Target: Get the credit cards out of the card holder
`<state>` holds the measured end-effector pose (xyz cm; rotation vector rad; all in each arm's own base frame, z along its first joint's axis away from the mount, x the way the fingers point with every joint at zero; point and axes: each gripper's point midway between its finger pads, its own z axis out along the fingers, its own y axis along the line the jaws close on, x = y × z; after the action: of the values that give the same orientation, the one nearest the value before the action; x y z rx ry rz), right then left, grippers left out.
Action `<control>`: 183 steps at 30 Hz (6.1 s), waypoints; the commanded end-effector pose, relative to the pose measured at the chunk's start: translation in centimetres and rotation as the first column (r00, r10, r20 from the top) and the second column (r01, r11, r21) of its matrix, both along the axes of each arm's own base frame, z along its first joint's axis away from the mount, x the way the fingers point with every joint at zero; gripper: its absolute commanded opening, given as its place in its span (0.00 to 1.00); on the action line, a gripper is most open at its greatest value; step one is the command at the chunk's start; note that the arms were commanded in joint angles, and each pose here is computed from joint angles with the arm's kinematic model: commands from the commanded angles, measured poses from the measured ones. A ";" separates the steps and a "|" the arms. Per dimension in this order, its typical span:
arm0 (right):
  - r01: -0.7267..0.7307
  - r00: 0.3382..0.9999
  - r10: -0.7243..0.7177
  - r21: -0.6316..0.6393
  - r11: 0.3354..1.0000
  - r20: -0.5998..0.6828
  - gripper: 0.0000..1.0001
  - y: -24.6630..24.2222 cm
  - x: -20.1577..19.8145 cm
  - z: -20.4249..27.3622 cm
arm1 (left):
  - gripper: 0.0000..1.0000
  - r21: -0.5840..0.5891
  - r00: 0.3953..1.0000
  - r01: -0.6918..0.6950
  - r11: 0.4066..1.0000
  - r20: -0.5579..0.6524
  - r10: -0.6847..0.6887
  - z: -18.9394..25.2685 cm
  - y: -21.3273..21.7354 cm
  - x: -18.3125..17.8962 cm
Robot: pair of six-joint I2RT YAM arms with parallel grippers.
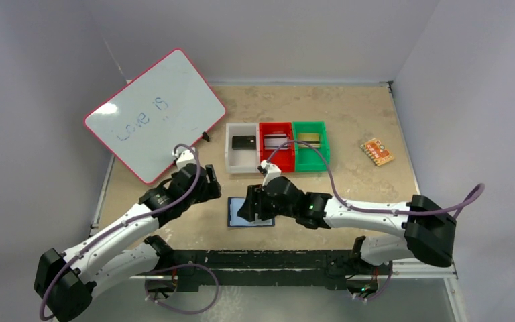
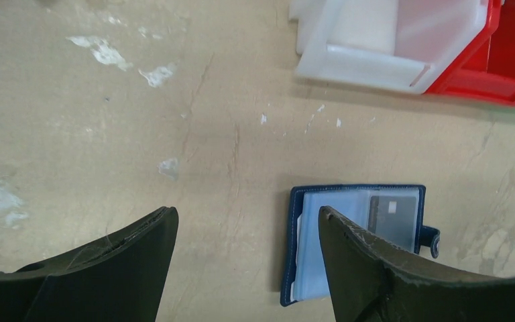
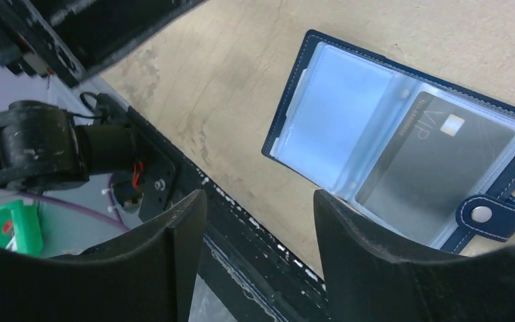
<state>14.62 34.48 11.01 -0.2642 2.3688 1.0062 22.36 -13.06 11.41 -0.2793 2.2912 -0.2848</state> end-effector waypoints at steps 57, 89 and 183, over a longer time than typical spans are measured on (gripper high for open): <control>0.264 0.950 -0.304 -0.348 0.899 -0.065 0.58 -3.3 1.2 -7.1 | 0.30 -0.182 0.922 0.304 0.935 -0.190 -0.337 -7.3 -8.4 -5.4; 0.273 0.955 -0.298 -0.399 0.875 0.001 0.71 -3.1 2.5 -5.4 | 0.07 -0.197 0.929 0.303 0.932 -0.155 -0.335 -6.2 -8.7 -5.3; 0.210 0.972 -0.232 -0.302 0.930 -0.037 0.85 -0.9 2.0 -3.8 | 0.00 -0.211 0.925 0.315 0.925 -0.149 -0.348 -6.0 -9.5 -5.3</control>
<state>16.43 33.31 6.87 -0.1367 2.5471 0.5510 16.17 -20.90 3.41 -0.0011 2.5606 -0.5914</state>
